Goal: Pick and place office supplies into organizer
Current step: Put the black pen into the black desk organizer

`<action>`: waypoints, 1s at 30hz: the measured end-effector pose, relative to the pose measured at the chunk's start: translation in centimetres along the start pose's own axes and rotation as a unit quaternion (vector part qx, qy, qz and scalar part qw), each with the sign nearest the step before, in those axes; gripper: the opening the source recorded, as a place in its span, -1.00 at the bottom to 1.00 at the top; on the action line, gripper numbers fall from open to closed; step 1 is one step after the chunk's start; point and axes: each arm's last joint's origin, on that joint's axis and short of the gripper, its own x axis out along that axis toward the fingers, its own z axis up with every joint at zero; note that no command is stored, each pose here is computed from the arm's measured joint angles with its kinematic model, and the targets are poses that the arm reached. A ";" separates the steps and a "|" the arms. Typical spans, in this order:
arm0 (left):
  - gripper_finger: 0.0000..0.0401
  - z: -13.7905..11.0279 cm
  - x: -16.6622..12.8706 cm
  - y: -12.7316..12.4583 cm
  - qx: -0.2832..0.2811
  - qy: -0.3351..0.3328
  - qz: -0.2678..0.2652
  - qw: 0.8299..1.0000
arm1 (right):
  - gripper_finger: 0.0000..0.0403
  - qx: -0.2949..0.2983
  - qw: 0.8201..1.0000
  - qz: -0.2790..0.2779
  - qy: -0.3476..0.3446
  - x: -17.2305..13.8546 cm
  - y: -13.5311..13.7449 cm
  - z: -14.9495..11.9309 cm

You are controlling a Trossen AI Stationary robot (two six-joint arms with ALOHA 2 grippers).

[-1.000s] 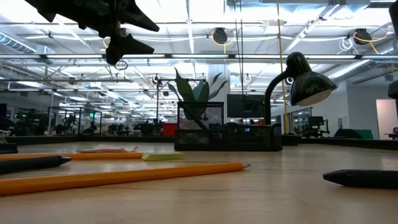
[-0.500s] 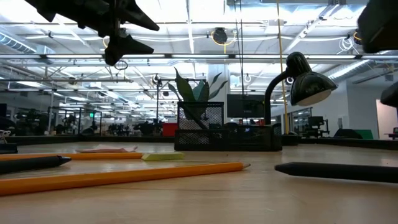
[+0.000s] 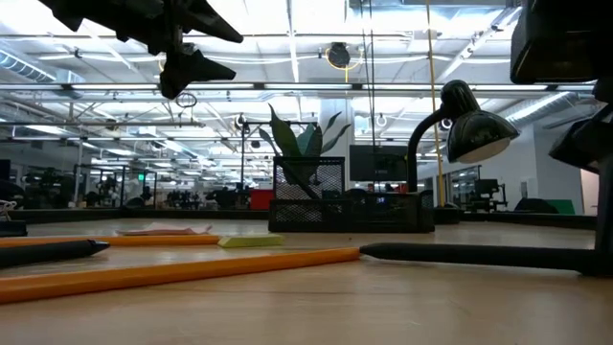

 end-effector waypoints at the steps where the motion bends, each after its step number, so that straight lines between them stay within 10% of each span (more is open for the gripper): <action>1: 0.27 -0.1 0.0 -0.1 0.003 0.002 -0.001 1.000 | -0.88 0.002 1.000 0.001 0.001 0.0 0.0 0.0; 30: 0.27 -0.6 0.0 0.1 -0.005 0.026 0.013 1.000 | -0.28 -0.143 0.988 -0.035 -0.035 0.7 -0.9 0.1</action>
